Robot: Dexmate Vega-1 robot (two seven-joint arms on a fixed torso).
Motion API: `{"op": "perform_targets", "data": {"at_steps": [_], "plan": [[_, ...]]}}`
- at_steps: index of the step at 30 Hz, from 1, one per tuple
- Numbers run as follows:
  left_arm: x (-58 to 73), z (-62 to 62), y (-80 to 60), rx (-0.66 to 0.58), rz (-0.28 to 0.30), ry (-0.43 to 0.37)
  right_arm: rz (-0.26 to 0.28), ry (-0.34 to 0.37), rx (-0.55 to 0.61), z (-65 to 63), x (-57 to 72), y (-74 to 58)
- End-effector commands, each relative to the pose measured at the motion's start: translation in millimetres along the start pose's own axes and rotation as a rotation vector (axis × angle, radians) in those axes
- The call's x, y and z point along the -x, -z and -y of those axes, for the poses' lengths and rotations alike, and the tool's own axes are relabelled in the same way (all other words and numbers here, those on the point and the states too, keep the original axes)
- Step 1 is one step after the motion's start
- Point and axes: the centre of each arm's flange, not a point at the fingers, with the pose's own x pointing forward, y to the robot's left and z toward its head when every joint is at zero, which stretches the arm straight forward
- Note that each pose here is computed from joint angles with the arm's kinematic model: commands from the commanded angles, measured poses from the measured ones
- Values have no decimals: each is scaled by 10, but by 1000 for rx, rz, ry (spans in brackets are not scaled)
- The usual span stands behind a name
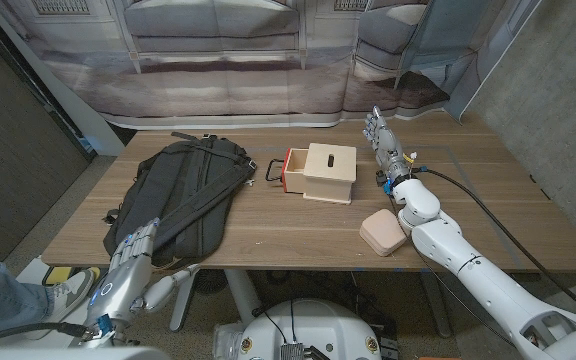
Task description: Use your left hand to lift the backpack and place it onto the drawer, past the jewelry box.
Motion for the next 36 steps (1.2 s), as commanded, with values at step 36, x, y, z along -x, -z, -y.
{"op": "perform_targets", "data": {"at_steps": [36], "plan": [[-62,86,-242,-346,-137,10,13,34,-32,0,93,66]]}}
